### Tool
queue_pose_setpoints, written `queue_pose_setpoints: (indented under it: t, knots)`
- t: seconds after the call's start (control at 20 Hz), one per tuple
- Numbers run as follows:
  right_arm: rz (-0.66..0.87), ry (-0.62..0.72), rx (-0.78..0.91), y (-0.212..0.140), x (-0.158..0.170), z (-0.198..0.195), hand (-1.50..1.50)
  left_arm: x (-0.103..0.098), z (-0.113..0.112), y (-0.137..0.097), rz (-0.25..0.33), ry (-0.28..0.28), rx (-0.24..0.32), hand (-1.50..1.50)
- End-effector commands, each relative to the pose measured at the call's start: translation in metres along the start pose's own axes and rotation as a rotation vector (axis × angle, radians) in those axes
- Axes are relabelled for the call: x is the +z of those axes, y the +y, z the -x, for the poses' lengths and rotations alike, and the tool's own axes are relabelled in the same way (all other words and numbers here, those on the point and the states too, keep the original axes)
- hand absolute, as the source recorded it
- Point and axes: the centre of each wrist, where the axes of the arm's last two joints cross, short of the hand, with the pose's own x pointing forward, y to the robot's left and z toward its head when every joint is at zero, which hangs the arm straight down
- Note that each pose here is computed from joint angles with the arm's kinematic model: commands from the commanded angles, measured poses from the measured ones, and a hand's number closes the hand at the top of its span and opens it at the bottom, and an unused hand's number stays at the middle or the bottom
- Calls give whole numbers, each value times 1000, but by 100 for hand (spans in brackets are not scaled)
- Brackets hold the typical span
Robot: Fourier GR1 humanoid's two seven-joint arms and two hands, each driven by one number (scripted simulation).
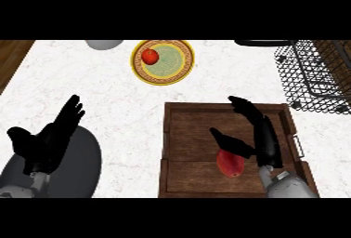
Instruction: Pick the pear from the tray and place it in the tiered basket
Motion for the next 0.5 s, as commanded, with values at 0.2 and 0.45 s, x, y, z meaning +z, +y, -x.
queue_pose_setpoints:
  t: [0.2, 0.45]
  knots:
    - [-7, -30, 448, -20, 1, -44, -150, -2, -4, 1, 11, 7, -7, 0]
    - [-176, 113, 816, -29, -4, -66, -150, -5, -11, -2, 26, -2, 4, 0]
